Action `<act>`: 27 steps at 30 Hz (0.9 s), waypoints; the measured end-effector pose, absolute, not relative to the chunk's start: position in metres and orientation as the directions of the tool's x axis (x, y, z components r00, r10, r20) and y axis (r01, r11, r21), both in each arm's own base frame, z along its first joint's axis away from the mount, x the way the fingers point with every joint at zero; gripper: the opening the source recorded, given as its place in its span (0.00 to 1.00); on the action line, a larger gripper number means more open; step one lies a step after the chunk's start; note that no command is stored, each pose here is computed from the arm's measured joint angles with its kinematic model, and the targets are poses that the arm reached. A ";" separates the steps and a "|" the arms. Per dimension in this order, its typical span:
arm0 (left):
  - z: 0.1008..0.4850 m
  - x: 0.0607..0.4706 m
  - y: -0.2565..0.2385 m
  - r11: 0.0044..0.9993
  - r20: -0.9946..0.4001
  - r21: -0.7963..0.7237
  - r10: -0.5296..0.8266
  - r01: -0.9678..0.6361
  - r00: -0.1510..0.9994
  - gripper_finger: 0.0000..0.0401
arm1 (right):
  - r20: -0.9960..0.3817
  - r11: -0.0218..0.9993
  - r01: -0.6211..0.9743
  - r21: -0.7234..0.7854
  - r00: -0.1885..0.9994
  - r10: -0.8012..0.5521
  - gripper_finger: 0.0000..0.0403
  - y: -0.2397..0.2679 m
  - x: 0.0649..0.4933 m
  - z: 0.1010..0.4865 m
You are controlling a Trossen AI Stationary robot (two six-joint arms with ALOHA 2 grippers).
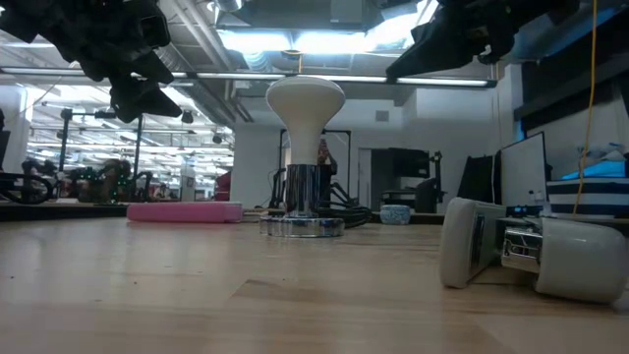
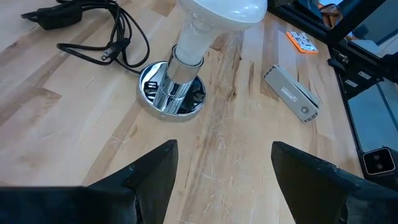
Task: Screw lightbulb
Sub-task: Remove the lightbulb from the lamp
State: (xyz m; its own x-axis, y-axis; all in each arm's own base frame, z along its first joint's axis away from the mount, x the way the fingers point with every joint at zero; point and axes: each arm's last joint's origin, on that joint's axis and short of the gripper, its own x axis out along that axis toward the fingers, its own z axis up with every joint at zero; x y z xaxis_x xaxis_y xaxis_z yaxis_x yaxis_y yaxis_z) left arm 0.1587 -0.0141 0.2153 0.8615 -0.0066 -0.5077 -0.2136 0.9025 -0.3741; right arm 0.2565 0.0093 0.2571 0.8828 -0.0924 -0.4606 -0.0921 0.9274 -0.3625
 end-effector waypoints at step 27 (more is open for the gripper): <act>0.220 0.161 -0.014 0.935 -0.459 -0.315 0.001 -0.164 0.889 0.63 | -0.445 0.928 -0.079 -0.365 0.890 -0.100 0.04 0.009 0.257 0.259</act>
State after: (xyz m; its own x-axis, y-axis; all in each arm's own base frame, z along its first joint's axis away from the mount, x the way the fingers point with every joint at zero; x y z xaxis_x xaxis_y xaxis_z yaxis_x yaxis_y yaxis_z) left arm 0.1613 -0.0141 0.2200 0.8887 0.0011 -0.4586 -0.1639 0.9348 -0.3152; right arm 0.2573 0.0091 0.2585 0.8901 -0.0996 -0.4447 -0.0786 0.9276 -0.3652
